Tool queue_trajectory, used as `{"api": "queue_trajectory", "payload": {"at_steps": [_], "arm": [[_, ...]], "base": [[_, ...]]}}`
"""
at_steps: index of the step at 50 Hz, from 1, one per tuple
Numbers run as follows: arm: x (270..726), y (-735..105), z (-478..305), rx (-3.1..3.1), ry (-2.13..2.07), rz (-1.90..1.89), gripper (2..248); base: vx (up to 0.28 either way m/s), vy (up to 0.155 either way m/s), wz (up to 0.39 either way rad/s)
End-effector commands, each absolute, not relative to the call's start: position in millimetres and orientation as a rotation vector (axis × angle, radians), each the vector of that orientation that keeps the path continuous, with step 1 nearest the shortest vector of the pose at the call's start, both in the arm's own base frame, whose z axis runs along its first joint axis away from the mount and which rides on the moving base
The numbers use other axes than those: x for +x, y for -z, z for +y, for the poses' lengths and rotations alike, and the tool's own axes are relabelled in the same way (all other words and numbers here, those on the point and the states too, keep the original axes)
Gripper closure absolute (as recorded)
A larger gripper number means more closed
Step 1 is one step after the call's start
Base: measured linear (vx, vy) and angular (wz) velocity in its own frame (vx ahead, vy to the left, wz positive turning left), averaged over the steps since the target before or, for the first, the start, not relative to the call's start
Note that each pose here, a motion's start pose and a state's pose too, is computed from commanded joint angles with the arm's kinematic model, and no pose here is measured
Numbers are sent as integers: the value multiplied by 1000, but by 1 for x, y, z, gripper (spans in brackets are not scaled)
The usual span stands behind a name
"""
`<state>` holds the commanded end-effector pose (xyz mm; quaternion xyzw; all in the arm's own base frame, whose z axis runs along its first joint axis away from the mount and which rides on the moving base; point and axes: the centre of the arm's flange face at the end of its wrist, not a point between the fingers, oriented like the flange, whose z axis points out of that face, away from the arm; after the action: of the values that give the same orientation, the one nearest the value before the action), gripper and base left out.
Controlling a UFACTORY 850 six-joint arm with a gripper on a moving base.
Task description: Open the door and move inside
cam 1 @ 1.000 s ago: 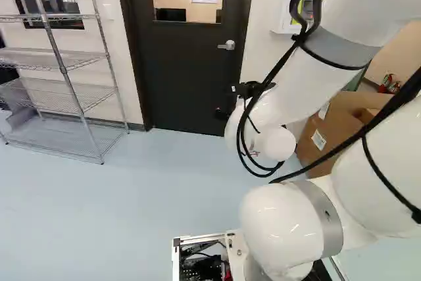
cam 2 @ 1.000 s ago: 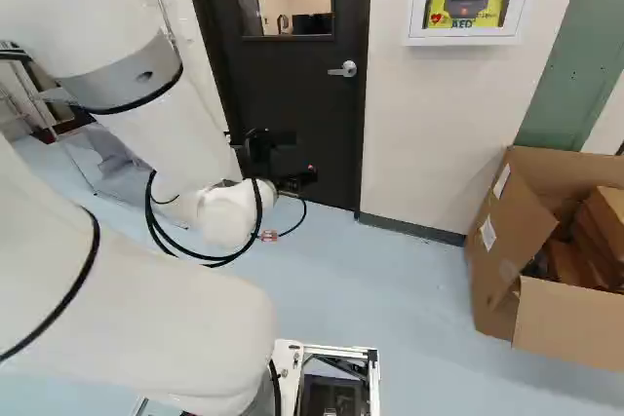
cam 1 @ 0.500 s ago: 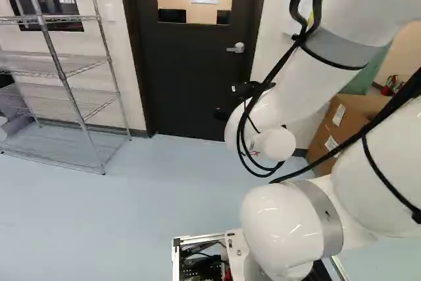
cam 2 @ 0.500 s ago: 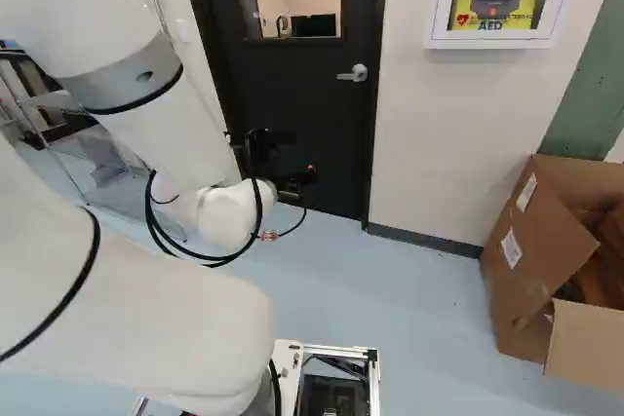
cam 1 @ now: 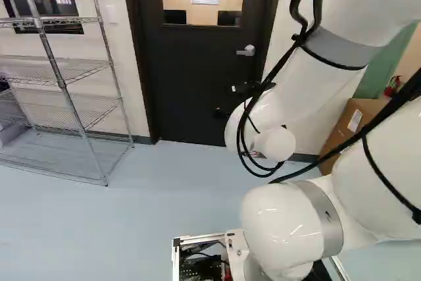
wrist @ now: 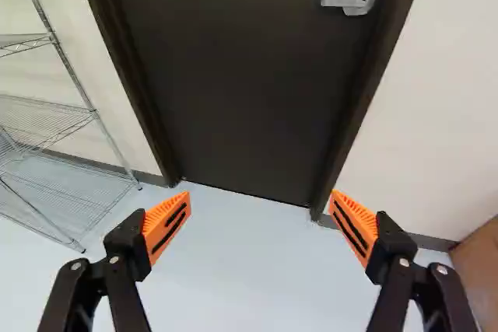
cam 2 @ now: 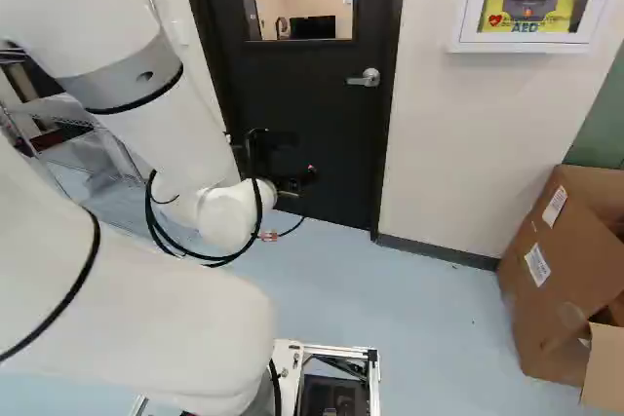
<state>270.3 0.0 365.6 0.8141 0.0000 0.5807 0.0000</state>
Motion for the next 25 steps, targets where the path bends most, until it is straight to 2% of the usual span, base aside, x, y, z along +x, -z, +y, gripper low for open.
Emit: {"api": "queue_trajectory", "payload": {"at_steps": [8, 25], "arm": [[270, -366, 0, 2558, -1824, 0, 3], [270, -366, 0, 2558, -1824, 0, 3]], "base": [[173, 147, -69], [162, 125, -211]]}}
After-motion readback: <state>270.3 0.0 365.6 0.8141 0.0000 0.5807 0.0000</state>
